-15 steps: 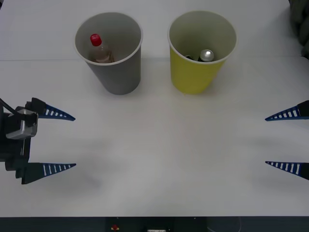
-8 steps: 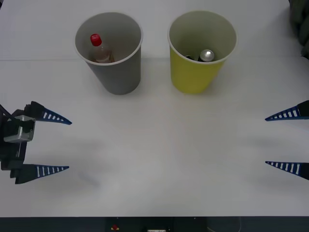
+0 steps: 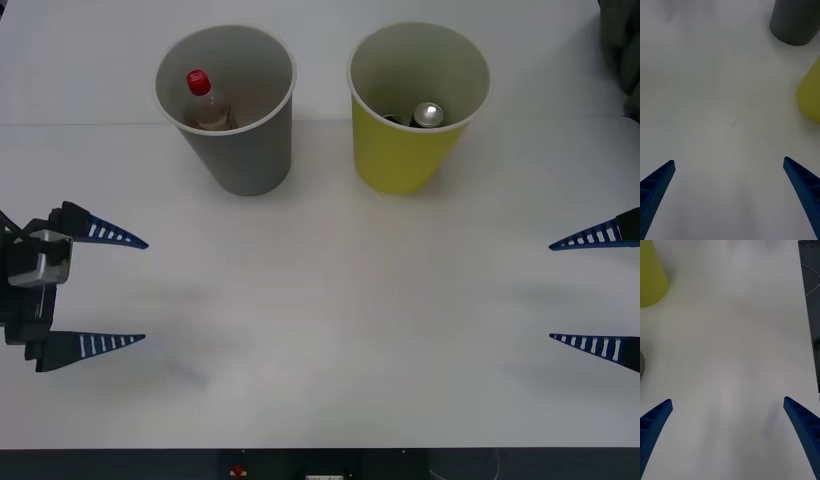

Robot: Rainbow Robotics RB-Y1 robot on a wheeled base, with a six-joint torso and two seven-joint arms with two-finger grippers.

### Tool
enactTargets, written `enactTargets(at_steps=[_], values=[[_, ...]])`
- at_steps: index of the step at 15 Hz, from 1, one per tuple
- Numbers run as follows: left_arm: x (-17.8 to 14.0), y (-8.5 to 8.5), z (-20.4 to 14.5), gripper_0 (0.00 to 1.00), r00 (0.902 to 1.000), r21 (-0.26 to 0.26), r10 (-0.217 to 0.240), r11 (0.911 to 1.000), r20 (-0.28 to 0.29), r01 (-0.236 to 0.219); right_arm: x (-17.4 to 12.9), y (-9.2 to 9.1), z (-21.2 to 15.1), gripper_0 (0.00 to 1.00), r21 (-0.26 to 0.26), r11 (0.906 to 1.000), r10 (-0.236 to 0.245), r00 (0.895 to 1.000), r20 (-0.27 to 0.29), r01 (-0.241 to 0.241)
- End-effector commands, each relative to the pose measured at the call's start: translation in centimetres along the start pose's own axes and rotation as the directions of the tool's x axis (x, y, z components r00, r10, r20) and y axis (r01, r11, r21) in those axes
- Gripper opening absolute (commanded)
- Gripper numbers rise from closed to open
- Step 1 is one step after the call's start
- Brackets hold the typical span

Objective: Put the can into the green bin and the plastic bottle into the gray bin

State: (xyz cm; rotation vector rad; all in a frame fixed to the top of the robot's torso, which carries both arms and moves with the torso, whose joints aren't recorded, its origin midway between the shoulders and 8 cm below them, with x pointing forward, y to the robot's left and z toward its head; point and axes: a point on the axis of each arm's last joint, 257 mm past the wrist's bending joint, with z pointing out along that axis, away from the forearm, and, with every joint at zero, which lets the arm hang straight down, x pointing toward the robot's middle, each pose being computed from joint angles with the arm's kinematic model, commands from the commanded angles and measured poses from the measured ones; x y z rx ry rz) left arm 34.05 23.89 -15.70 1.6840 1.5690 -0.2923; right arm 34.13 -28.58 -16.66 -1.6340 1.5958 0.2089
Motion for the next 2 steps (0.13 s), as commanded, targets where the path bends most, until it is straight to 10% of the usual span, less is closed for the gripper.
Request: enactTargets(at_steps=[1, 2], values=[[-0.02, 0.21, -0.09, 1.0, 1.0, -0.006, -0.001, 1.0, -0.001, 0.001, 0.0, 0.0, 0.0, 1.0, 0.0, 1.0, 0.0, 1.0, 0.0, 0.0], [-0.02, 0.21, -0.09, 1.0, 1.0, -0.006, -0.001, 1.0, -0.001, 0.001, 0.0, 0.0, 0.0, 1.0, 0.0, 1.0, 0.0, 1.0, 0.0, 0.0]])
